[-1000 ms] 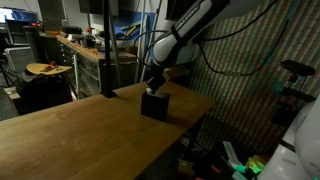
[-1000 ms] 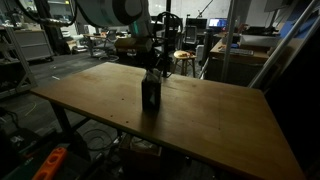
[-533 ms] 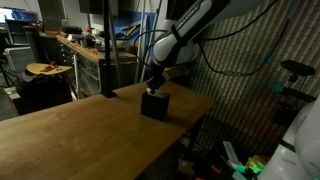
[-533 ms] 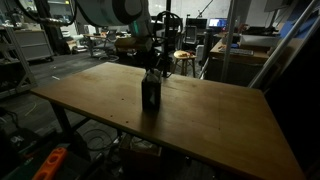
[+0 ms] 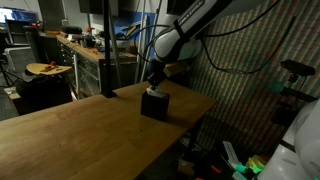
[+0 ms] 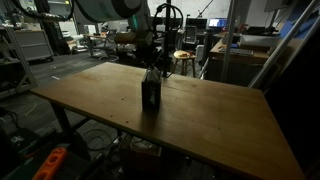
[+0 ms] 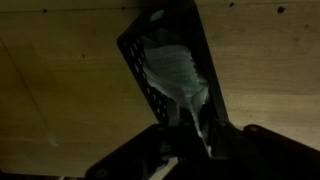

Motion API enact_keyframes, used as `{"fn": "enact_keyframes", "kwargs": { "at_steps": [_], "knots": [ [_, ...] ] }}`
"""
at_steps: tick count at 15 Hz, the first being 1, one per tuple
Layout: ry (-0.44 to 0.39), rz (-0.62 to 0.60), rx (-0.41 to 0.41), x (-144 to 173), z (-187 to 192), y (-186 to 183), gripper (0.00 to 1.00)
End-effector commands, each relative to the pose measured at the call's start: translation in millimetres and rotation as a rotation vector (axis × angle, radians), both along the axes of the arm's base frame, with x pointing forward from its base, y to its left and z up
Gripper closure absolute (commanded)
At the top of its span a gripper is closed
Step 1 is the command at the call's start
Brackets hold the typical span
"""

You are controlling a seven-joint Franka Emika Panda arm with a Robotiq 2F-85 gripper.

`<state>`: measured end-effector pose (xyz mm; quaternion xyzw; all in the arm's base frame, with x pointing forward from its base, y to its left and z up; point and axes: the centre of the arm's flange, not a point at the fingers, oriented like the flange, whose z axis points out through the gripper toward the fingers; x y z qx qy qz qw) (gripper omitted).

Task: Put the towel on the table into the box

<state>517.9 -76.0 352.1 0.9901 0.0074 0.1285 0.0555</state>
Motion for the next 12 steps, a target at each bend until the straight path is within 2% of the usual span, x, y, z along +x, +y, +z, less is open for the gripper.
{"fn": "enact_keyframes", "kwargs": {
  "at_steps": [1, 4, 5, 6, 7, 9, 12],
  "knots": [
    [-0.007, 0.000, -0.018, -4.0, 15.9, 4.8, 0.63],
    [-0.010, 0.002, -0.023, -4.4, 17.8, 5.7, 0.39],
    [-0.009, 0.002, -0.022, -4.6, 18.0, 5.9, 0.68],
    [-0.008, 0.002, -0.022, -5.0, 18.3, 5.9, 0.58],
    [-0.006, 0.002, -0.022, -5.3, 18.5, 6.2, 0.76],
    [-0.008, -0.001, -0.022, -5.7, 19.0, 6.2, 0.90],
    [-0.013, -0.004, -0.029, -5.3, 21.8, 4.6, 1.00]
  ]
}}
